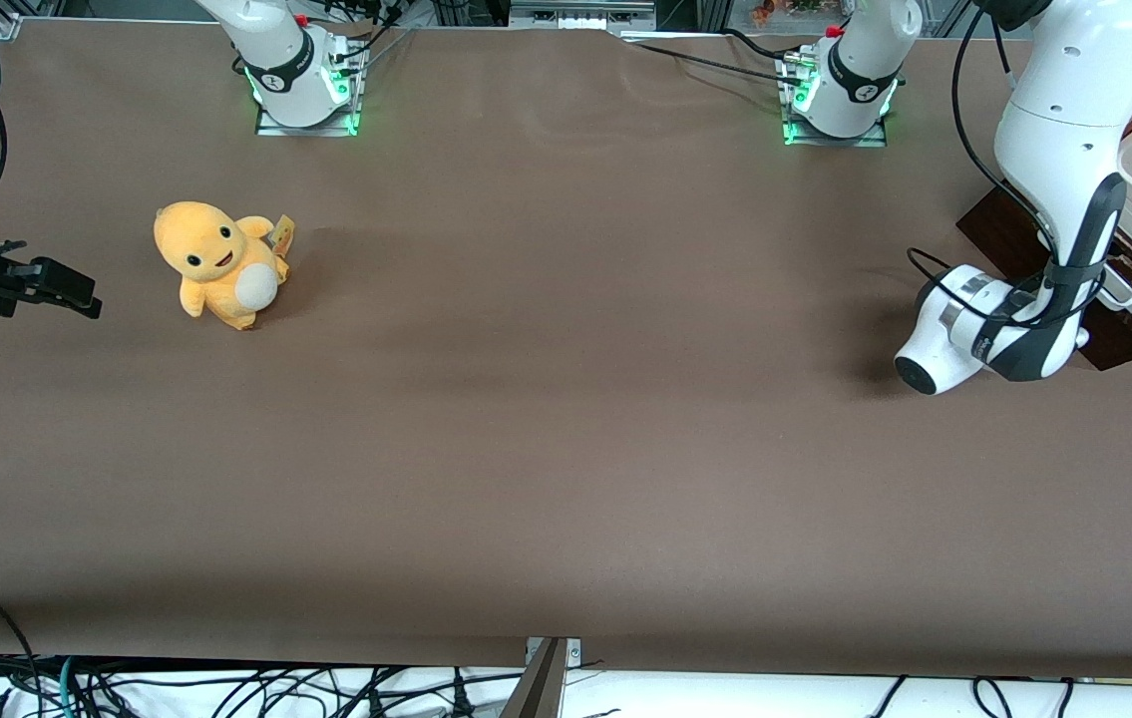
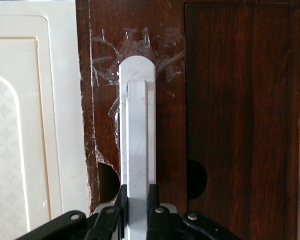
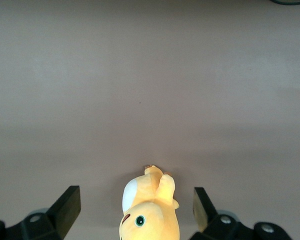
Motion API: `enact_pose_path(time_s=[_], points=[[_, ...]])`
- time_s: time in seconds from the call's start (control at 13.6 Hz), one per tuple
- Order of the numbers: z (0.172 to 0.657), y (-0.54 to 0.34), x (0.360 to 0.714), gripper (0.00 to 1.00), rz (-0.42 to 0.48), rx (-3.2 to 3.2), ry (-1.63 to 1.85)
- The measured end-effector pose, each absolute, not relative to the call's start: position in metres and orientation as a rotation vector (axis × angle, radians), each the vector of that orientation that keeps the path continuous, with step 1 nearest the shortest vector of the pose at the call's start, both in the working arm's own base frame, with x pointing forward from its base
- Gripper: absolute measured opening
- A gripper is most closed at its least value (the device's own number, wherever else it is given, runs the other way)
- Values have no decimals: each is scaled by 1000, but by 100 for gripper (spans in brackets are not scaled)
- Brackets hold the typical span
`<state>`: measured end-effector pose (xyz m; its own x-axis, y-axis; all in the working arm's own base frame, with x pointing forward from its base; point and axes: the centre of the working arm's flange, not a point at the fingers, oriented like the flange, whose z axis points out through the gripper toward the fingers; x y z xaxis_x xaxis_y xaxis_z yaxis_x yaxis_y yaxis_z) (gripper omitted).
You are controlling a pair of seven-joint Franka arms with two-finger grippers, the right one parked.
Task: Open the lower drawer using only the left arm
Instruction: 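Pull the gripped handle outward to slide the drawer open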
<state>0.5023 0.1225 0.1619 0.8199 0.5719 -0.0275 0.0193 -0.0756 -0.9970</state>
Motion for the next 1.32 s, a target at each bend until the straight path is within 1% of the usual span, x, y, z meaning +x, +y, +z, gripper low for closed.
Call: enact_pose_path(time_s=[0.37,0.95,1.32], points=[[165,113,508,18,482,-1610,-475],[172,73,529,18,434,-1644,-454],[175,54,537,18,421,-1647,-441]])
